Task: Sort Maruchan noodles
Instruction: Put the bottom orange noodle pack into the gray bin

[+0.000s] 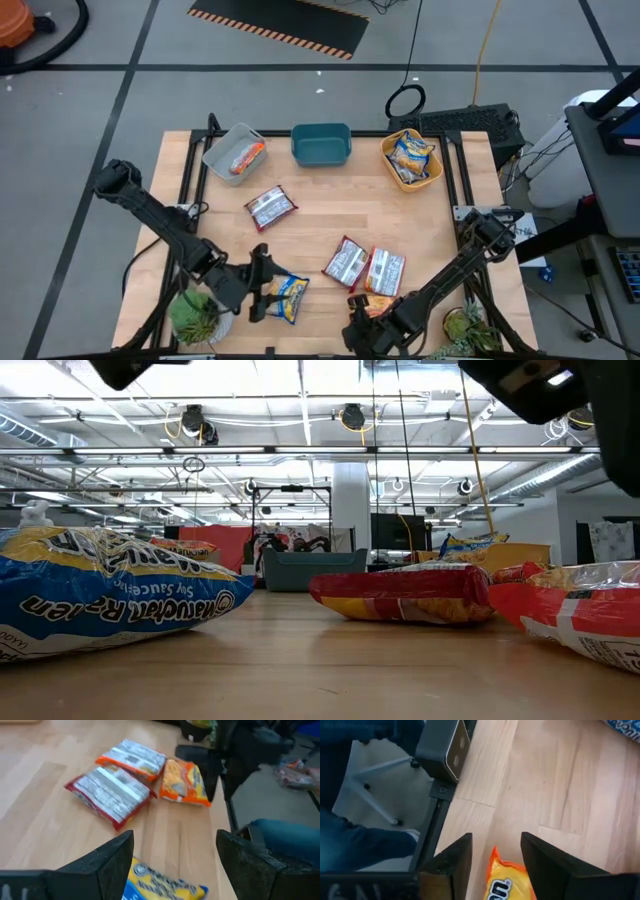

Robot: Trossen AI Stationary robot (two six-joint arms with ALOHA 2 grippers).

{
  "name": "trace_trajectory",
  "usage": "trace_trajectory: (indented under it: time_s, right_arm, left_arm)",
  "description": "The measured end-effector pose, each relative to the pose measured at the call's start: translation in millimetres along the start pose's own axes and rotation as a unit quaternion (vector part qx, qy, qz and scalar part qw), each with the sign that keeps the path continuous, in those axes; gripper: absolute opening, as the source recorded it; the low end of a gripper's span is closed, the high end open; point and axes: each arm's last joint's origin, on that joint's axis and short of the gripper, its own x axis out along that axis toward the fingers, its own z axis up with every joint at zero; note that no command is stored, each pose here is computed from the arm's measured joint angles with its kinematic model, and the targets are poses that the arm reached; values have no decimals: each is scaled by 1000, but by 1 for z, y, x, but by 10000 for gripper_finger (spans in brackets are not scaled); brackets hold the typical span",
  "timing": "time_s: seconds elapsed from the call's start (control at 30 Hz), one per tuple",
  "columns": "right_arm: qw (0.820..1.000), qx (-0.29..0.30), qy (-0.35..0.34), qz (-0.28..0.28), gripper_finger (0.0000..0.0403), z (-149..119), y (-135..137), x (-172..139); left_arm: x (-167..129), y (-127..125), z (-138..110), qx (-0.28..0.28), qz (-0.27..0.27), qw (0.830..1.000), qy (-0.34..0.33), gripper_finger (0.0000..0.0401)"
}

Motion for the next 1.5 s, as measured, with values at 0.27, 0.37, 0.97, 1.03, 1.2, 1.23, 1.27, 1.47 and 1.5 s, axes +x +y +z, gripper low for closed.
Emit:
trace_trajectory:
  time_s: [0.27, 0.37, 0.97, 1.03, 1.2, 1.23, 1.27, 1.47, 1.5]
  right_arm:
    - [999, -5, 37, 11, 219, -17, -5, 10]
    - [999, -5, 37, 11, 235, -21, -6, 14]
    - [996, -89, 27, -19, 240, -34, -36, 33]
    - [994, -103, 17, -21, 240, -32, -35, 33]
    - [997, -76, -15, -23, 240, -25, -40, 35]
    - [998, -63, -21, -21, 240, -23, -41, 35]
    - [998, -54, -25, -20, 240, -21, -43, 35]
    - [1000, -2, -1, -5, 240, -21, -52, 36]
    - [1000, 16, 12, -1, 240, -23, -55, 36]
  left_arm:
    - [8, 12, 8, -4, -4, 1000, 8, 285]
    - [10, 16, 10, -9, -18, 1000, 20, 285]
    - [21, 42, 23, 38, -2, 999, 28, 285]
    - [22, 45, 24, 42, 3, 999, 29, 285]
    - [24, 51, 26, 45, 14, 998, 32, 285]
    - [24, 52, 26, 45, 16, 998, 34, 285]
    - [24, 53, 25, 45, 18, 998, 36, 285]
    - [24, 54, 26, 43, 20, 998, 36, 285]
    - [24, 54, 26, 43, 20, 998, 35, 285]
